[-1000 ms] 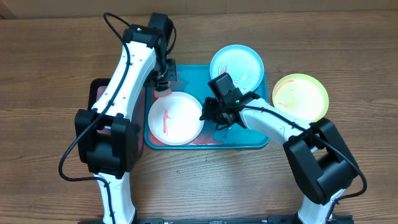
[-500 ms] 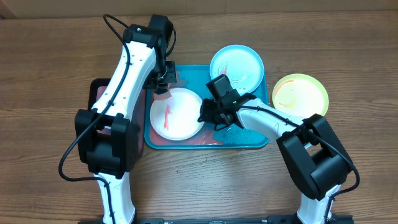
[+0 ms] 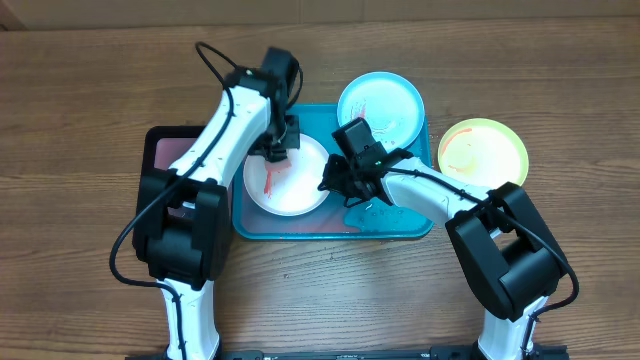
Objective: Clean dirty plates on tray and stack at the side
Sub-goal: 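Scrub the white plate with the sponge in the left gripper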
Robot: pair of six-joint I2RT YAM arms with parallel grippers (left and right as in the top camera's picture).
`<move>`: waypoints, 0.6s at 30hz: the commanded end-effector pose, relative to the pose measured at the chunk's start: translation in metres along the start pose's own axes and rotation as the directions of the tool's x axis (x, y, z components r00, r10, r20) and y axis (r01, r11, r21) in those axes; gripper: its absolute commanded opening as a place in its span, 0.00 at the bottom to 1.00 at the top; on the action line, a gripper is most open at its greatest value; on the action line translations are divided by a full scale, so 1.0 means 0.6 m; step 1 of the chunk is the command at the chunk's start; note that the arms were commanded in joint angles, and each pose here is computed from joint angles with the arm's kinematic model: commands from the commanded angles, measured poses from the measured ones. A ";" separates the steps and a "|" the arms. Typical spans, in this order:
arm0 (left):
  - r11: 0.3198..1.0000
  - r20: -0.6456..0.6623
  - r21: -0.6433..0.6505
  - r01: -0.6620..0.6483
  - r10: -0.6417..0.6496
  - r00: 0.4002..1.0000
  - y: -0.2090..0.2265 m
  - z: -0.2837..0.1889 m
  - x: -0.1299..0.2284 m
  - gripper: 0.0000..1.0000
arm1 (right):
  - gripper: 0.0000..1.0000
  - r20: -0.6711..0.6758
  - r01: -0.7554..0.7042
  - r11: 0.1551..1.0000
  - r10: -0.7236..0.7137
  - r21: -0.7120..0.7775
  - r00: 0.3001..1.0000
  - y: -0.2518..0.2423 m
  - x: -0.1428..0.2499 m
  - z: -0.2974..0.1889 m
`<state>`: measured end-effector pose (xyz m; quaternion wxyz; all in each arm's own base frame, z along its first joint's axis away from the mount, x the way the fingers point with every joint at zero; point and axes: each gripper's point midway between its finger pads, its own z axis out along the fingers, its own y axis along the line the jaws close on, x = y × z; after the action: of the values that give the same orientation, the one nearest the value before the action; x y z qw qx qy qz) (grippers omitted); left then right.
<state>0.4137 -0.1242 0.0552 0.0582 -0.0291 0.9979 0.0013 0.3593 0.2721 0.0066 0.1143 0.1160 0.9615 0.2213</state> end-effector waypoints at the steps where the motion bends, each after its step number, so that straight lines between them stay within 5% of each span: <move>1: 0.997 -0.011 -0.072 -0.010 0.009 1.000 0.027 0.039 0.022 0.04 | 0.04 0.015 -0.021 0.999 0.021 0.031 1.000 -0.013 -0.010 0.009; 9: 0.983 -0.104 -0.162 -0.087 0.070 0.992 0.070 0.105 0.093 0.04 | 0.04 0.013 -0.015 0.999 0.015 0.029 1.000 -0.013 -0.011 0.009; 12: 0.953 -0.164 0.107 -0.285 0.300 0.940 0.006 0.109 0.125 0.04 | 0.04 0.014 -0.016 0.999 0.015 0.030 1.000 -0.013 -0.011 0.009; 15: 0.758 -0.084 0.466 -0.457 0.552 0.830 -0.076 0.080 0.167 0.04 | 0.04 0.014 -0.016 0.999 0.015 0.030 1.000 -0.013 -0.011 0.009; 18: 0.669 -0.035 0.558 -0.491 0.610 0.792 -0.097 0.064 0.182 0.04 | 0.04 0.013 -0.016 0.999 0.016 0.030 1.000 -0.013 -0.011 0.009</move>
<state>0.3572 -0.1399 0.0102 -0.0069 0.1813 0.9780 -0.1027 0.3580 0.2711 0.0058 0.1128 0.1097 0.9632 0.2179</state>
